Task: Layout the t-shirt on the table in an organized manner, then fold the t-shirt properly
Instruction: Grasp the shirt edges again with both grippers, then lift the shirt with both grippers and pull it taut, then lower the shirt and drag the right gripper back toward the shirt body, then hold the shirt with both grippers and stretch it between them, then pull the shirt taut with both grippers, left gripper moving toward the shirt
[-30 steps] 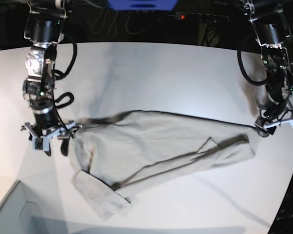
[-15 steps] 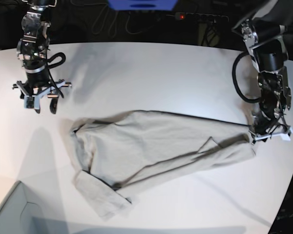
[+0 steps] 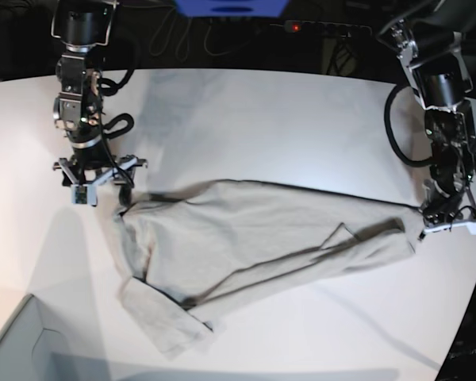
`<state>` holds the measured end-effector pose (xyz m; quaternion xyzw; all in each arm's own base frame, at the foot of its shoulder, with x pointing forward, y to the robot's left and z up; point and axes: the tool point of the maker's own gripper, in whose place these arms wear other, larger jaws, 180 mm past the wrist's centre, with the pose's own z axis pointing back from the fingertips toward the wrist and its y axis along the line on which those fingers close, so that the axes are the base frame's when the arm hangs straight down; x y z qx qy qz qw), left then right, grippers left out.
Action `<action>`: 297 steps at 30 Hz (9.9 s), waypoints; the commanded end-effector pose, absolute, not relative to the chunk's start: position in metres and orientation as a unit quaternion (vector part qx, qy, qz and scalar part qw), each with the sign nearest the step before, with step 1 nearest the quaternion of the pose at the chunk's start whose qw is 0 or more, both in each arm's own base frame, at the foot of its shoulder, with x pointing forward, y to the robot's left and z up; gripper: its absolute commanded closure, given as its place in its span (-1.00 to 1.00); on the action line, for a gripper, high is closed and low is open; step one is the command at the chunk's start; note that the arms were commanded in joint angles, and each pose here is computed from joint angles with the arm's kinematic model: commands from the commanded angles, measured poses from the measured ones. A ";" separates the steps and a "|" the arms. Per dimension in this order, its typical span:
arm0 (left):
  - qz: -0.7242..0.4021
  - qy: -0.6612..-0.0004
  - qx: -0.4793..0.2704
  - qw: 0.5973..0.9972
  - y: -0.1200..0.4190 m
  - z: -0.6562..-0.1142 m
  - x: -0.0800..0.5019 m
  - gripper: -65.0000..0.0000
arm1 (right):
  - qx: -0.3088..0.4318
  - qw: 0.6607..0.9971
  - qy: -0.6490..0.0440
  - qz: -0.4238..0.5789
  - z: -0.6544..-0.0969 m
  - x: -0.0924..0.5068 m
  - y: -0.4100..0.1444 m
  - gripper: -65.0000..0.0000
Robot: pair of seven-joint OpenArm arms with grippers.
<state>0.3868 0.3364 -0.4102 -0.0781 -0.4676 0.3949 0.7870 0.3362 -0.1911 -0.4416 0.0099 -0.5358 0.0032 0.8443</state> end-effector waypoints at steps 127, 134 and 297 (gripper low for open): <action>0.384 -0.491 -0.160 0.766 0.335 -0.361 0.382 1.00 | 0.021 0.867 -0.488 0.100 -0.435 0.370 -0.161 -0.33; 0.385 -0.487 -0.159 0.768 0.334 -0.365 0.379 1.00 | 0.022 0.872 -0.479 0.094 -0.441 0.382 -0.164 0.11; 0.429 -0.450 -0.191 0.760 0.265 -0.413 0.416 -0.01 | -0.098 0.806 -0.579 0.077 -0.315 0.372 -0.246 1.00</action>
